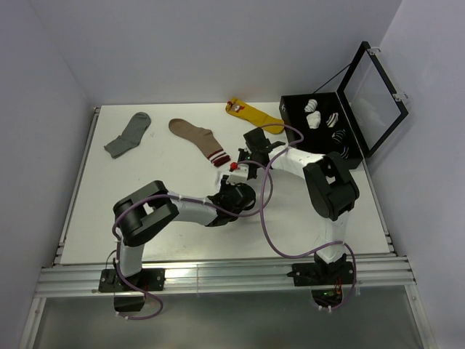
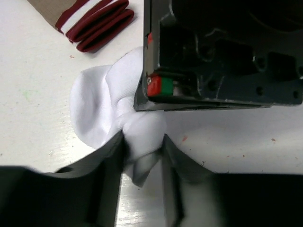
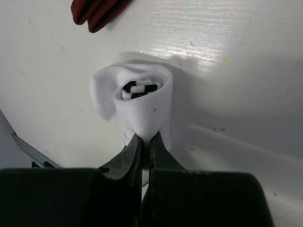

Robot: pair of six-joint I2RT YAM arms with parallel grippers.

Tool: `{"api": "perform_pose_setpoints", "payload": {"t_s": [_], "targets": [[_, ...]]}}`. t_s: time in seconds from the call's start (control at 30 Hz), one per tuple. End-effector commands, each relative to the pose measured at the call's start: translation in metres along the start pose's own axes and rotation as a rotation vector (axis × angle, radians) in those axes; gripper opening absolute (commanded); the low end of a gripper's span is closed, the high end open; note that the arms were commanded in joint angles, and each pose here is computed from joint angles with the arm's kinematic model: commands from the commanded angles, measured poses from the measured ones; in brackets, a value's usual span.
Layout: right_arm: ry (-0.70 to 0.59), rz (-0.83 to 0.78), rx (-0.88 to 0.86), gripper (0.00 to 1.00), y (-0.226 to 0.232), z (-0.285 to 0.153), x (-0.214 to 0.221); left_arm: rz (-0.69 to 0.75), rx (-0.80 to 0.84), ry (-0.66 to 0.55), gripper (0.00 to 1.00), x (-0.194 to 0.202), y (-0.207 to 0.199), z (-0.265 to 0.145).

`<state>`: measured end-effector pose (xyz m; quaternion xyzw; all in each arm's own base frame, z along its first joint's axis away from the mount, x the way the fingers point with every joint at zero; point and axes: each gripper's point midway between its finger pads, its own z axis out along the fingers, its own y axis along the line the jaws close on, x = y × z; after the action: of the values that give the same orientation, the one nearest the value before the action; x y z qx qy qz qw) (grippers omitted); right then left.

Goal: Roll the socks
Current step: Roll the sock at the center of the board.

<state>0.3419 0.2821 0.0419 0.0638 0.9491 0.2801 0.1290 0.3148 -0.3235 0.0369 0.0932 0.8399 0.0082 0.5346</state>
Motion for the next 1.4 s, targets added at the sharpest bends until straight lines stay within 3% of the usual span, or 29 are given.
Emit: {"api": "perform_pose_setpoints", "payload": {"t_s": [0.0,0.2,0.33,0.37,0.47,0.63,0.87,1.17,1.37], "targets": [[0.006,-0.009,-0.014,0.00,0.010,-0.006,0.000,-0.051,-0.008,0.021,0.34,0.001,0.000,0.006],[0.007,-0.004,-0.069,0.00,0.019,-0.008,0.002,-0.140,0.057,0.064,0.02,0.007,0.004,0.004],[-0.017,-0.010,-0.117,0.17,0.028,-0.017,-0.001,-0.296,0.181,0.121,0.01,0.012,0.008,0.002],[-0.027,-0.006,-0.126,0.28,0.029,-0.018,-0.003,-0.334,0.209,0.119,0.00,0.007,0.011,0.001],[-0.040,-0.001,-0.149,0.46,0.031,-0.022,-0.004,-0.446,0.284,0.167,0.00,0.009,0.020,0.003],[-0.088,-0.005,-0.231,0.63,0.043,-0.033,-0.009,-0.569,0.408,0.244,0.00,0.011,0.027,0.006],[-0.211,0.013,-0.331,0.65,0.041,-0.035,-0.021,-0.632,0.470,0.308,0.00,0.008,0.031,0.019],[-0.353,0.021,-0.388,0.68,0.034,-0.026,-0.046,-0.586,0.457,0.311,0.00,0.000,0.033,0.026],[-0.366,0.037,-0.414,0.70,0.032,-0.009,-0.052,-0.567,0.460,0.329,0.00,-0.005,0.030,0.030]]}}
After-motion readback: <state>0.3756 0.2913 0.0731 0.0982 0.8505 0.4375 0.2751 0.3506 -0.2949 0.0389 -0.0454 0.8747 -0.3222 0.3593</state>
